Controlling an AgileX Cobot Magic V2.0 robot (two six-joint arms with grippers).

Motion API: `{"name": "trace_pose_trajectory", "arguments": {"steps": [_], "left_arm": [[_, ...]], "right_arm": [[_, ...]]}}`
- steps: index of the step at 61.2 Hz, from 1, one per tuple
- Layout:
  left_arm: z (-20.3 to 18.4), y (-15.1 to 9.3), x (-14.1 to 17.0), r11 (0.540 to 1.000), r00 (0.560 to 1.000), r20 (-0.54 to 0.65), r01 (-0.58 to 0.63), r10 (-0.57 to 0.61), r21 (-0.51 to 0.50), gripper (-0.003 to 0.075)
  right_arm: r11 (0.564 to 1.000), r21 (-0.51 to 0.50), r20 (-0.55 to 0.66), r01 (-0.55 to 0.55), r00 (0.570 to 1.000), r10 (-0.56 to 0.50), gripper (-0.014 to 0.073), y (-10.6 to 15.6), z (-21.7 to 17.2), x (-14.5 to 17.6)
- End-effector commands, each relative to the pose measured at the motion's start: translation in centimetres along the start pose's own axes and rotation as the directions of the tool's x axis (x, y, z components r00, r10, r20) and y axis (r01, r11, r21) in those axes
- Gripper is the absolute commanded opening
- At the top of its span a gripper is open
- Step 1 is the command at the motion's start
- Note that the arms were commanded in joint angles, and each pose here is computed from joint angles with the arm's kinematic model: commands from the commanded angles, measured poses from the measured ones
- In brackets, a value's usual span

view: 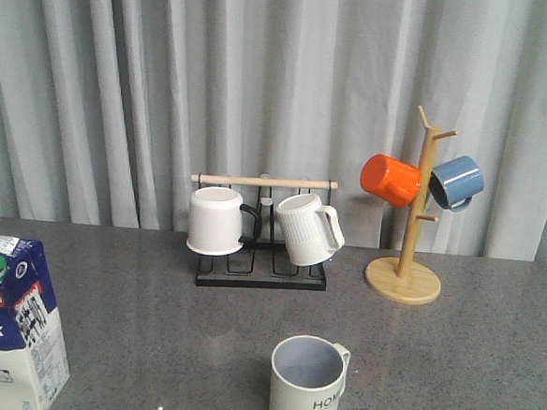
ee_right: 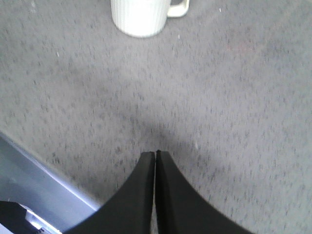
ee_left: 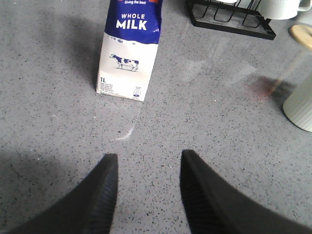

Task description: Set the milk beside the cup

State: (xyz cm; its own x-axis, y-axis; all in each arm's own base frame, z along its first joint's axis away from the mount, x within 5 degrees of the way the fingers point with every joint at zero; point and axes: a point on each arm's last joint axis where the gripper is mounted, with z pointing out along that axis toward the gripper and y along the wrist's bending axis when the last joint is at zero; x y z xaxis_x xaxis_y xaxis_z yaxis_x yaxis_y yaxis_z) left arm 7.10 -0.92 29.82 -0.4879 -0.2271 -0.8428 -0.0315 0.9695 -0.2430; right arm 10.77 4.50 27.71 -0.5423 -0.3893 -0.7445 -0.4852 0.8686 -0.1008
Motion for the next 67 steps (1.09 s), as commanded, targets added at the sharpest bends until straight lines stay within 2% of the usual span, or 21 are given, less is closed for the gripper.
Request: {"name": "trace_pose_trajectory", "arguments": {"steps": [1,13,21,38,46,51,58,67], "left_arm": [[-0.5,-0.4,-1.5,1.000,0.997,0.070,0.008,-0.009,0.017,0.0365],[-1.1,-1.2,-4.1,0.999,0.999,-0.023,-0.030,0.031,0.027,0.0557],[-1.0,-1.9,-7.3,0.997,0.994,-0.080,-0.071,0.073,0.036,0.0635],[-0.7,-3.7,-17.7,0.985,0.980,-0.099,-0.169,0.171,0.032,0.0638],[0.8,-4.2,-21.8,0.984,0.969,-0.171,-0.176,0.180,0.041,0.0638],[2.5,-4.5,-24.3,0.984,0.972,-0.153,-0.174,0.180,0.048,0.0631],[4.9,-4.3,-25.7,0.984,0.970,-0.168,-0.173,0.178,0.047,0.0628],[9.0,-3.5,-25.8,0.986,0.955,-0.247,-0.159,0.165,0.045,0.0622]], "right_arm": [[1.000,0.025,0.068,-0.005,0.998,0.003,-0.0009,-0.2,-0.3,-0.2],[1.000,0.020,0.034,-0.006,0.999,0.005,-0.0009,0.0,0.4,0.9],[1.000,0.019,0.033,-0.007,0.999,0.006,-0.0009,0.0,0.4,1.0],[1.000,0.016,0.040,-0.016,0.999,0.016,-0.0009,0.1,0.3,1.0],[0.999,0.017,0.051,-0.035,0.998,0.034,-0.0009,0.1,0.1,1.0],[0.999,0.020,0.058,-0.032,0.998,0.031,-0.0009,0.1,0.0,1.0],[0.999,0.020,0.055,-0.032,0.998,0.031,-0.0009,0.1,0.0,1.1],[0.999,0.020,0.055,-0.031,0.998,0.030,-0.0009,0.1,0.0,1.1]]}}
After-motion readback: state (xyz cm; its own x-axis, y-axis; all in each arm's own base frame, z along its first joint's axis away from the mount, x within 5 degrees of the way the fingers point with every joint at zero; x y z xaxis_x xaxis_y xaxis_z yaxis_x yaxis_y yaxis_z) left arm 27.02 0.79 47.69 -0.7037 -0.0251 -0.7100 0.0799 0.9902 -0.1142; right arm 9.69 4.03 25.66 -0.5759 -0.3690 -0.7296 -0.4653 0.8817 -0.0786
